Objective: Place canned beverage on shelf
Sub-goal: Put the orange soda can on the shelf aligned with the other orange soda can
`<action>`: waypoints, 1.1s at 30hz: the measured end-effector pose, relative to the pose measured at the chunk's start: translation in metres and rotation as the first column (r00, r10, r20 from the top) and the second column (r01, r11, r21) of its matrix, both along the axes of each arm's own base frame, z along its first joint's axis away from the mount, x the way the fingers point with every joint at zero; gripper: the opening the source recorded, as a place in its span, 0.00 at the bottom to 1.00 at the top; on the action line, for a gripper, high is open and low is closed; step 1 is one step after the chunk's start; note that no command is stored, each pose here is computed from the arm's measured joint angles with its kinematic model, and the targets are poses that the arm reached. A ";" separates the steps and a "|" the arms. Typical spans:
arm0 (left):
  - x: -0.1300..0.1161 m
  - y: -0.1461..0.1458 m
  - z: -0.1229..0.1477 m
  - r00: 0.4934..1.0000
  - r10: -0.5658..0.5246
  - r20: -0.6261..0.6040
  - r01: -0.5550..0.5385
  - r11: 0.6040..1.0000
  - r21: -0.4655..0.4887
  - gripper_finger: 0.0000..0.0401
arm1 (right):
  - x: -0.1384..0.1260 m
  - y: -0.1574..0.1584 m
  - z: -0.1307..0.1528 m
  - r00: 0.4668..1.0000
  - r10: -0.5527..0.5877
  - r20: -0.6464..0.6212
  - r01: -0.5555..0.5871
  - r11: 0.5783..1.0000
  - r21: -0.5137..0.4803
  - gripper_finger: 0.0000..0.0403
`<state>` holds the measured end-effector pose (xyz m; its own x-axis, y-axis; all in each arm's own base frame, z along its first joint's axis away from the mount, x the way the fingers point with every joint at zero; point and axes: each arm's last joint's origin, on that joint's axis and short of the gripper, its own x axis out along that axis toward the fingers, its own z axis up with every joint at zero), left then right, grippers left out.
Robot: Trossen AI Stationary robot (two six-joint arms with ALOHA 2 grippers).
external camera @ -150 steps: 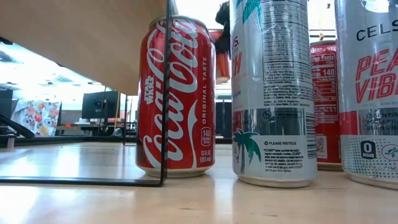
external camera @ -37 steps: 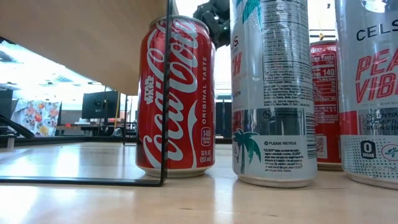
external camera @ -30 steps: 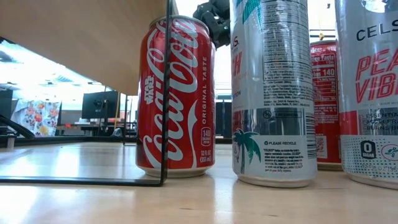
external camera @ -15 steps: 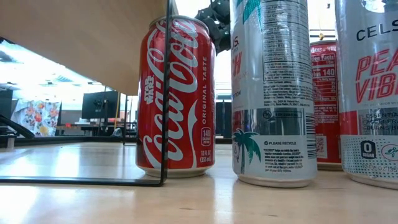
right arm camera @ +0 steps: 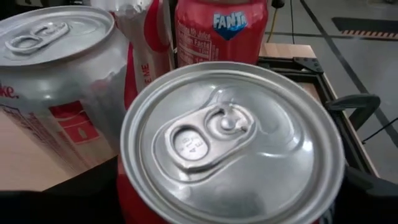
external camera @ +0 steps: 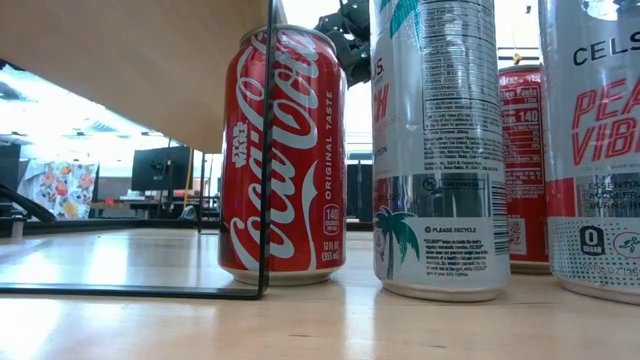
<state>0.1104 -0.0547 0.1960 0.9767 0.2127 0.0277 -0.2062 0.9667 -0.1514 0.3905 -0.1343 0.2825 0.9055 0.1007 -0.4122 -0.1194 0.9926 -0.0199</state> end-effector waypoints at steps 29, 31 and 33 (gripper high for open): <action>0.000 -0.001 0.000 1.000 -0.028 0.002 0.028 1.000 -0.008 0.35 | -0.023 0.018 0.094 0.989 -0.140 -0.041 0.130 0.975 -0.179 0.92; 0.000 -0.001 0.000 1.000 -0.028 0.002 0.028 1.000 -0.007 0.35 | -0.035 0.023 0.105 0.986 -0.165 -0.040 0.154 0.969 -0.194 0.92; 0.000 -0.001 0.000 1.000 -0.028 0.002 0.028 1.000 -0.008 0.35 | -0.045 0.026 0.112 0.974 -0.216 -0.064 0.198 0.956 -0.216 0.92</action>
